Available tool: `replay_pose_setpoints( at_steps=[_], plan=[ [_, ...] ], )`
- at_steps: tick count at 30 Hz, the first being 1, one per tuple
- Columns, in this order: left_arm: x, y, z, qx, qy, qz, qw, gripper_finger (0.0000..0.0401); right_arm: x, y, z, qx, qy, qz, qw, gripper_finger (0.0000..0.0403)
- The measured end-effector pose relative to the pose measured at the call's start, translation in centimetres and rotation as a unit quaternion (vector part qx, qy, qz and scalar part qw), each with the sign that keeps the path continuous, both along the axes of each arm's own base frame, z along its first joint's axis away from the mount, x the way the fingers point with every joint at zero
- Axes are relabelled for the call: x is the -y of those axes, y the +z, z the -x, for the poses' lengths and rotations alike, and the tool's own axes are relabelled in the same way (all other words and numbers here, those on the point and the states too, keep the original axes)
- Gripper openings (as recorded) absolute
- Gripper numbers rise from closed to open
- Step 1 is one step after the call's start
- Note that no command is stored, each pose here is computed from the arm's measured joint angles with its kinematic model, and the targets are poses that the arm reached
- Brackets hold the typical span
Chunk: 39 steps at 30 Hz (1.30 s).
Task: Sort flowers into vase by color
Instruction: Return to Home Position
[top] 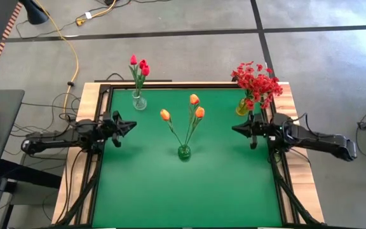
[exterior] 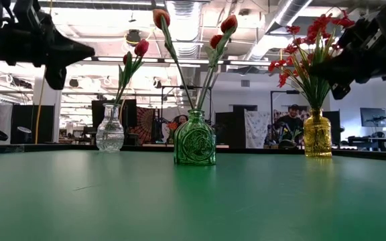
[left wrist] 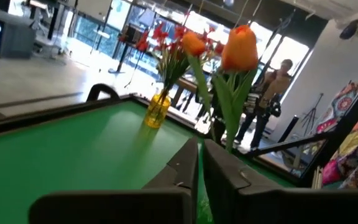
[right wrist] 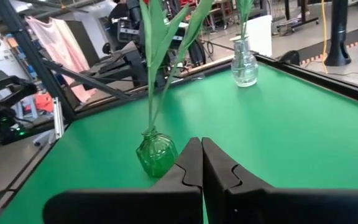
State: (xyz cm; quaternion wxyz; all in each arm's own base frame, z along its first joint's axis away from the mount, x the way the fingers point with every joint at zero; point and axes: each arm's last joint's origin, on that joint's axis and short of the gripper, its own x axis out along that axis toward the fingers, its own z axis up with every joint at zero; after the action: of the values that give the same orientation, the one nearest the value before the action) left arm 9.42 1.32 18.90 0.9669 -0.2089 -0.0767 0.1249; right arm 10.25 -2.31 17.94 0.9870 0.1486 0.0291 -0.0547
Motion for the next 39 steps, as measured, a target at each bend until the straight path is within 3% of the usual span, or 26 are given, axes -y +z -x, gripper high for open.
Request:
replay_pose_setpoints(
  at_steps=[10,19,30,35,39],
  plan=[
    [0.0,-1.5,0.2,-0.072,-0.004,0.012,0.997,0.0,0.2,-1.4,0.1,0.005,-0.003,0.01,1.0,0.002],
    [0.1,-1.6,0.2,-0.081,-0.008,0.011,0.997,0.0,0.4,-1.2,0.8,0.038,-0.071,0.054,0.995,0.002],
    [-0.1,-1.6,0.3,-0.086,0.025,-0.005,0.996,0.0,-0.5,-1.0,0.7,0.049,0.003,0.074,0.996,0.002],
    [-0.3,-1.5,0.3,-0.091,0.056,-0.025,0.994,0.0,-0.8,-1.2,0.6,0.04,-0.005,0.084,0.996,0.002],
    [-0.3,-1.5,0.3,-0.095,0.06,-0.036,0.993,0.0,-0.8,-1.3,0.6,0.03,-0.016,0.121,0.992,0.002]
  ],
)
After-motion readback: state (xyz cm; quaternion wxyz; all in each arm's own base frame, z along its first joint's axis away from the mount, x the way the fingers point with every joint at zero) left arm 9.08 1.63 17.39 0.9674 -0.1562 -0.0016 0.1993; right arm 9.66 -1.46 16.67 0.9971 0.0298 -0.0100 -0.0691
